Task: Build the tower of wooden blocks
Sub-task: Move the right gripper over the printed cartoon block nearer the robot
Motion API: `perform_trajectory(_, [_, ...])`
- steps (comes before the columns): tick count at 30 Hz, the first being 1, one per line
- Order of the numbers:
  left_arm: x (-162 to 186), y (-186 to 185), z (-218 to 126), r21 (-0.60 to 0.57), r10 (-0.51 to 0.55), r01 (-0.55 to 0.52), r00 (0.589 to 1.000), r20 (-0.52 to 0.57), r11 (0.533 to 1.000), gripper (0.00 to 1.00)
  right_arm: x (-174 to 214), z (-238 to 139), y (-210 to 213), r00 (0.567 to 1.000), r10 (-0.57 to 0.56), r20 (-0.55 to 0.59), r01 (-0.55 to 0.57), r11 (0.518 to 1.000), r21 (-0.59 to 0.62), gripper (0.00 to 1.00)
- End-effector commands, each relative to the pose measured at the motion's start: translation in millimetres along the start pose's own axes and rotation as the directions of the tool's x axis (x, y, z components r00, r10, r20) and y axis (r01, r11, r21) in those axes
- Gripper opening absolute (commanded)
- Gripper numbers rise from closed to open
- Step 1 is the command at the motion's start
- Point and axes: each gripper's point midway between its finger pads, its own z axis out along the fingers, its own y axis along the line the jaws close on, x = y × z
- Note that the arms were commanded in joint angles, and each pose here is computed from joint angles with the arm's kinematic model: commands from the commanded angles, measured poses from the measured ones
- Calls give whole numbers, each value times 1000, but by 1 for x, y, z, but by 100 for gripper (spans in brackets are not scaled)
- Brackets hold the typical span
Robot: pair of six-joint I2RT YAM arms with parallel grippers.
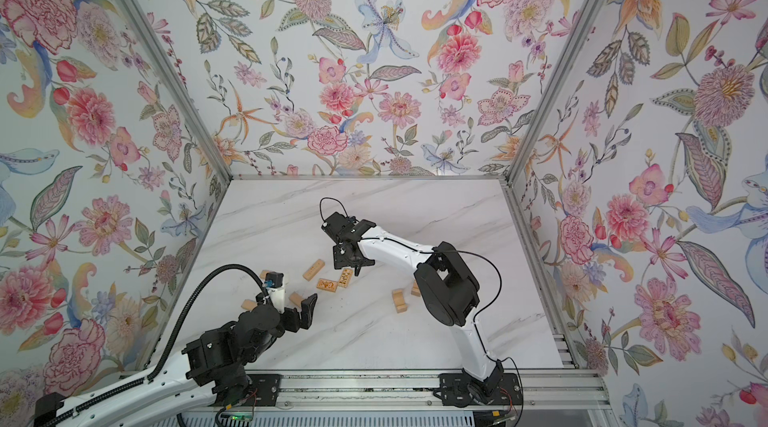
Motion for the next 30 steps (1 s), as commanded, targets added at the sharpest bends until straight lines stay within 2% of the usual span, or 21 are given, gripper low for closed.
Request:
perform_trajectory(1, [-1, 2, 0, -7, 31, -31, 999, 20, 1000, 99, 1, -1, 0, 1000, 16, -8, -16, 1000, 15, 75])
perform_trajectory(17, [-5, -1, 3, -7, 56, -56, 997, 44, 998, 99, 14, -2, -14, 998, 60, -24, -59, 997, 44, 75])
perform_trajectory(30, [-6, -1, 0, 21, 43, -44, 996, 79, 999, 99, 31, 5, -3, 996, 72, -49, -69, 996, 51, 76])
